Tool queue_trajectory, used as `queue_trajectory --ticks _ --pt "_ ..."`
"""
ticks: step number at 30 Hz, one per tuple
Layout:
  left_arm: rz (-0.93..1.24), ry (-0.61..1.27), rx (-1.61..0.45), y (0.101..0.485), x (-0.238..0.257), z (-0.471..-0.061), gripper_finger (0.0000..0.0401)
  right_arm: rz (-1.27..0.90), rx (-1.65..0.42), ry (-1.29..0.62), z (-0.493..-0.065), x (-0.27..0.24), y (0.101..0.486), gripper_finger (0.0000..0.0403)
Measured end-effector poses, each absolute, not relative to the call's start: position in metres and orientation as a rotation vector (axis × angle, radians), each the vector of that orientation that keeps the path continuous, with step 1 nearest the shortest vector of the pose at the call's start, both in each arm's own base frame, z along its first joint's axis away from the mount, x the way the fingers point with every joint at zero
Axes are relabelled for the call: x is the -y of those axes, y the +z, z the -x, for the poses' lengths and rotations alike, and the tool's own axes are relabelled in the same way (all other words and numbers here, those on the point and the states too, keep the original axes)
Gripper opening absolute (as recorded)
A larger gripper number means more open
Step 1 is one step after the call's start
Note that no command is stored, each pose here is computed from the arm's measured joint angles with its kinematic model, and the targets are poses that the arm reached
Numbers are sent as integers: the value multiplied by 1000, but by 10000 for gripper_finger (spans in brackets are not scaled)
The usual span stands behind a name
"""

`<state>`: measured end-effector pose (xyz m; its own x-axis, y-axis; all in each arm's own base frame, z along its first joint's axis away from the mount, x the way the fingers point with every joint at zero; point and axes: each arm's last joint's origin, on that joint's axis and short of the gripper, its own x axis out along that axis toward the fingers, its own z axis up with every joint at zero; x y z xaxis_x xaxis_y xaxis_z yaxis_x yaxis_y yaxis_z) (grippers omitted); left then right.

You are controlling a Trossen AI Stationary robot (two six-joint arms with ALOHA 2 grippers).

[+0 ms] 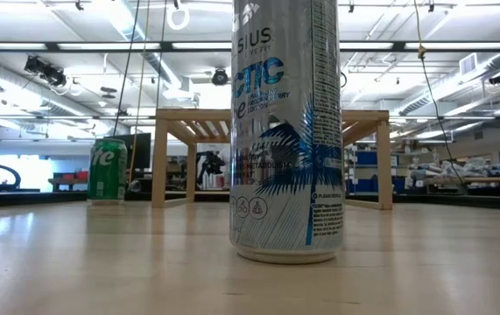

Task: Place canned beverage on shelf
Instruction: Put the top blue soda can on the shelf

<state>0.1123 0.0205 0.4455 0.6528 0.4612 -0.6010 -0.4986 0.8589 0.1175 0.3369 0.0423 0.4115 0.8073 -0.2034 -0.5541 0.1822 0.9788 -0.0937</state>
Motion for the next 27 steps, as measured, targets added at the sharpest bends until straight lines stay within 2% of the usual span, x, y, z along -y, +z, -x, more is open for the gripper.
queue_trajectory --ticks 6,13,20,27 --pt "58 542 -665 446 -20 -112 299 -104 -635 -340 -335 -73 380 382" --pt "92 464 -674 445 -18 -113 299 -257 -582 -556 -330 -96 330 382" --pt "103 437 -677 445 -17 -114 299 -397 -531 -737 -322 -95 280 382" --pt "104 435 -678 445 -17 -114 299 -503 -497 -835 -316 -90 253 382"
